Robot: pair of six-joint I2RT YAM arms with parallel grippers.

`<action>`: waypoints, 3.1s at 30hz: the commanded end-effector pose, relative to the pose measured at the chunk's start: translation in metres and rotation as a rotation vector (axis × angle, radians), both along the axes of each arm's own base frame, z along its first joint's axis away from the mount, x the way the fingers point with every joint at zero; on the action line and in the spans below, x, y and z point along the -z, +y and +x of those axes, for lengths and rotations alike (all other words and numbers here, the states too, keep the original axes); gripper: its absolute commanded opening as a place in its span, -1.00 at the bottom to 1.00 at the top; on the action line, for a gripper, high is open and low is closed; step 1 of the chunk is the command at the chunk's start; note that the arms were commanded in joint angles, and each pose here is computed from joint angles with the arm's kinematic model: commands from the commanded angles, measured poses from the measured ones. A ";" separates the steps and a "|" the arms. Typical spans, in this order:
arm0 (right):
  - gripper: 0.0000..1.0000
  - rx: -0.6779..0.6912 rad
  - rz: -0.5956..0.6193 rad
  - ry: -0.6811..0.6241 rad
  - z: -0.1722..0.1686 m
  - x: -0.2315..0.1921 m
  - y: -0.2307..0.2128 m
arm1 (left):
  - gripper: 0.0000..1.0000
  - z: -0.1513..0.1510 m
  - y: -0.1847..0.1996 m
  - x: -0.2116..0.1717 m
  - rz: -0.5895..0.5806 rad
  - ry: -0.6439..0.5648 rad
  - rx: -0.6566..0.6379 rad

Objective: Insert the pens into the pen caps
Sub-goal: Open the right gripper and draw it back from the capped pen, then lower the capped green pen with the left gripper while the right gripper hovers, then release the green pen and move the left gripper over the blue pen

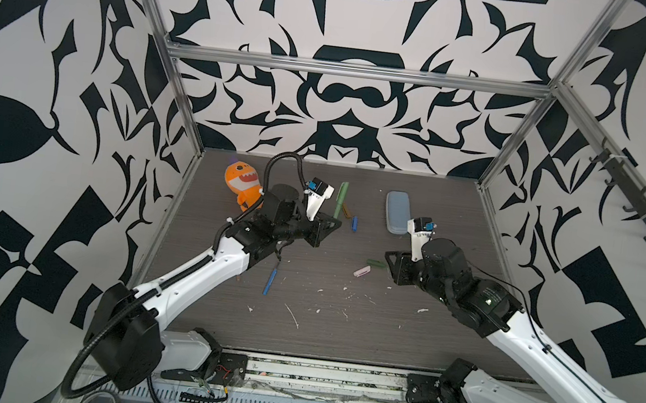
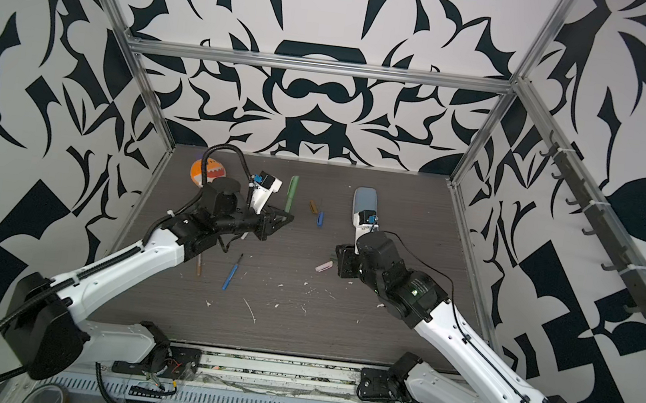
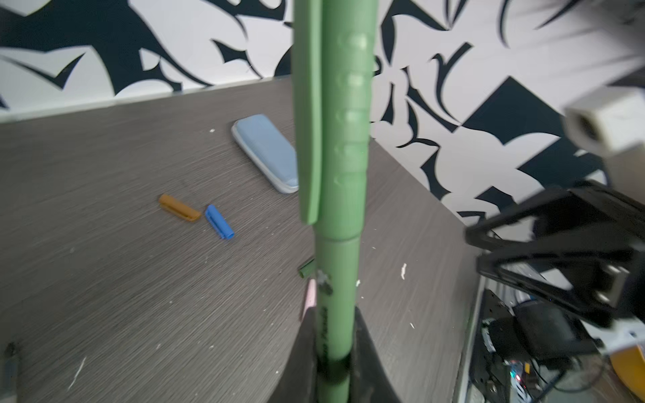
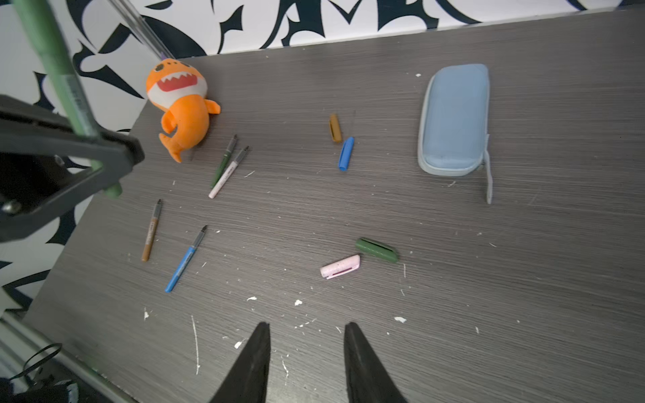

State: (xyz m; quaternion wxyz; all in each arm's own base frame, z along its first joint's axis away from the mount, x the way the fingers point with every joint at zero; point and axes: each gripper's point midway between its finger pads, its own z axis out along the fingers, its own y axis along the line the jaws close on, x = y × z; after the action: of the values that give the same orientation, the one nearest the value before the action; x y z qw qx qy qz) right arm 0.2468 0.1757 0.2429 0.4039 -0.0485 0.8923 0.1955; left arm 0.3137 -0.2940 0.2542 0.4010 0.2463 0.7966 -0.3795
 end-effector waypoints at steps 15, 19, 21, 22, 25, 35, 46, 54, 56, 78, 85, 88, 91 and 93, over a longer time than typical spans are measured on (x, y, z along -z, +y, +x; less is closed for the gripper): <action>-0.23 0.094 -0.007 0.075 0.041 0.049 -0.023 | -1.00 0.137 0.029 0.204 0.422 0.651 -0.417; -0.23 0.079 -0.039 0.084 0.043 0.055 -0.025 | -0.96 0.140 0.032 0.223 0.452 0.712 -0.438; -0.23 0.078 -0.066 0.076 0.045 0.055 -0.029 | -0.93 0.141 0.034 0.231 0.446 0.743 -0.447; -0.23 0.083 -0.078 0.071 0.047 0.055 -0.032 | -0.92 0.141 0.035 0.235 0.440 0.761 -0.451; -0.23 0.082 -0.078 0.066 0.047 0.053 -0.033 | -0.89 0.138 0.034 0.240 0.420 0.807 -0.435; -0.23 0.077 -0.013 0.052 0.039 0.040 -0.032 | -0.62 0.119 0.034 0.221 0.434 0.818 -0.343; -0.23 0.081 0.019 0.028 0.028 0.018 -0.036 | -0.47 0.115 0.036 0.202 0.441 0.810 -0.277; -0.23 0.070 0.019 0.049 0.021 0.009 -0.037 | -0.37 0.108 0.033 0.109 0.344 0.655 -0.223; -0.23 0.077 0.000 0.090 0.019 0.017 -0.038 | -0.36 0.099 0.038 0.081 0.313 0.592 -0.223; -0.67 0.036 -0.016 0.240 -0.003 0.054 -0.036 | -0.34 -0.028 0.249 0.122 0.198 0.675 -0.948; -0.69 0.018 0.014 0.228 -0.004 0.054 -0.031 | -0.29 -0.042 0.262 0.173 0.282 0.887 -0.949; -0.69 0.008 0.022 0.232 -0.004 0.055 -0.029 | -0.33 -0.042 0.264 0.188 0.321 0.923 -0.940; -0.69 -0.004 0.036 0.234 -0.004 0.059 -0.025 | -0.32 -0.043 0.264 0.192 0.362 0.966 -0.916; -0.70 -0.012 0.047 0.238 -0.005 0.062 -0.023 | -0.29 -0.047 0.271 0.198 0.426 0.965 -0.921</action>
State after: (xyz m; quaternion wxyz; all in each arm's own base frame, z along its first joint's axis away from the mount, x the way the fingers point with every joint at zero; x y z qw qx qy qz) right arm 0.2399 0.1473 0.1769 0.2839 -0.0194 0.9370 0.2026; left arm 0.2735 -0.0297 0.0550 0.0822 -0.2526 0.9591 -0.0975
